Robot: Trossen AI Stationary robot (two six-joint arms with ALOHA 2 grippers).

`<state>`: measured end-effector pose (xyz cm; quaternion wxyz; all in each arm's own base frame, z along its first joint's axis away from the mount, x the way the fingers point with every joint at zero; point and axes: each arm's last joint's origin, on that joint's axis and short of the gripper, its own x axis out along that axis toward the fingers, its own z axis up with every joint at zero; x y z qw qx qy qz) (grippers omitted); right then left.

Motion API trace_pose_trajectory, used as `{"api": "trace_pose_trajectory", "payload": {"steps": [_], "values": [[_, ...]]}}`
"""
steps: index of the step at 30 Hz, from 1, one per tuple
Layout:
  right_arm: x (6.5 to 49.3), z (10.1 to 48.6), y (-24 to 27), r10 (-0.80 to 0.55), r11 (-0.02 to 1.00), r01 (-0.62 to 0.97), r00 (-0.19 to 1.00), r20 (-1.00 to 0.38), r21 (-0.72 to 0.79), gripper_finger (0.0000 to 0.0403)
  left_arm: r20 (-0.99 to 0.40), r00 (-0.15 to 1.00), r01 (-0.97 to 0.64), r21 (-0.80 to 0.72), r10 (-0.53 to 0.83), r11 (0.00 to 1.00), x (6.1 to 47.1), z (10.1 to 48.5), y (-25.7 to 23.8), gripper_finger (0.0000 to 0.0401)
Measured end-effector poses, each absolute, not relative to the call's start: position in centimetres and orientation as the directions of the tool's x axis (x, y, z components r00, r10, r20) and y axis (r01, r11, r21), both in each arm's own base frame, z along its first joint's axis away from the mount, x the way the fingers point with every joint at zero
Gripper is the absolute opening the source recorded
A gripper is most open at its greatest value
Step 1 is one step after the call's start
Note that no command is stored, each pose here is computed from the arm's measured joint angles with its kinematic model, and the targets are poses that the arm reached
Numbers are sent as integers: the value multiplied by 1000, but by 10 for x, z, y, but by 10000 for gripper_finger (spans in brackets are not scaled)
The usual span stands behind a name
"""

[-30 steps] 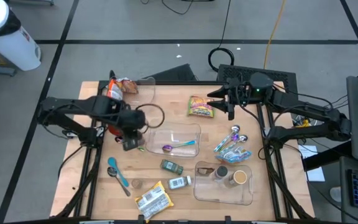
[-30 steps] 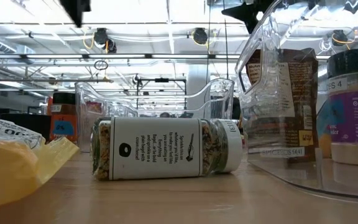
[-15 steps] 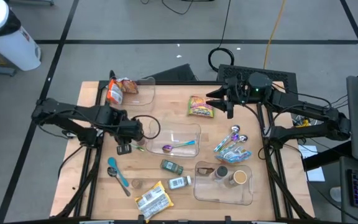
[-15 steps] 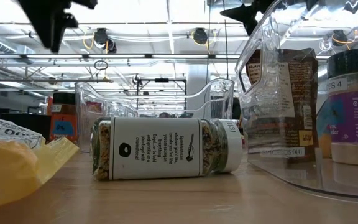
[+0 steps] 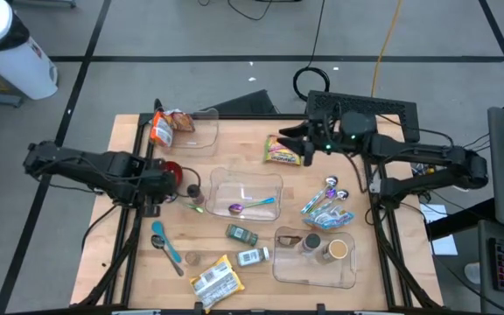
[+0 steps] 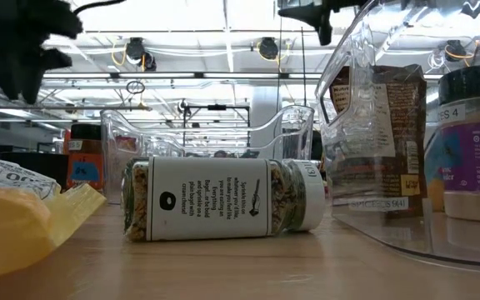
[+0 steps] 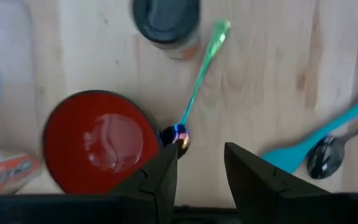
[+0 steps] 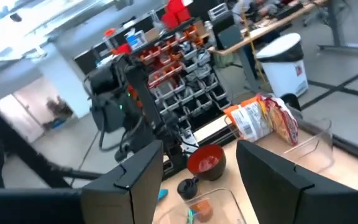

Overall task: Pick & Place Food Item
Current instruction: Put the left blue spoon into the middle transparent bin

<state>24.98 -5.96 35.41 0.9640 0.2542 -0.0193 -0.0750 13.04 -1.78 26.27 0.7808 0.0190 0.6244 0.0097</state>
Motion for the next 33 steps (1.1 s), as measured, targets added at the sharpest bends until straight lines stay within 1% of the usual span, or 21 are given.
{"api": "trace_pose_trajectory", "payload": {"steps": [3, 11, 13, 17, 20, 22, 27, 30, 33], "values": [[266, 345, -52, -159, 837, 139, 987, -8, 528, 196, -972, 236, 36, 8, -1, 999, 129, 250, -19, 140], [308, 319, -24, -198, 804, 147, 980, 25, 576, 196, -973, 228, 46, -25, -35, 999, 131, 248, -20, 140], [315, 315, -19, -180, 799, 112, 982, 56, 590, 196, -966, 256, 18, -36, -40, 999, 134, 249, -20, 140], [323, 310, -10, -152, 792, 75, 985, 77, 606, 196, -933, 357, -36, -66, -49, 997, 143, 252, -22, 140], [326, 308, -5, -138, 793, 62, 987, 81, 607, 196, -915, 403, -63, -43, -13, 997, 151, 249, -21, 140], [326, 308, -4, -134, 793, 55, 987, 85, 607, 196, -919, 395, -70, -40, -9, 997, 151, 240, -20, 140], [326, 308, -1, -123, 794, 46, 989, 86, 607, 196, -935, 352, -85, -82, -47, 993, 156, 223, -20, 140], [324, 309, -1, -118, 794, 42, 989, 85, 606, 196, -941, 336, -107, -76, -36, 991, 157, 218, -20, 140], [324, 310, 0, -106, 796, 33, 991, 86, 604, 196, -953, 302, -167, -50, 3, 985, 161, 210, -19, 140]]}}
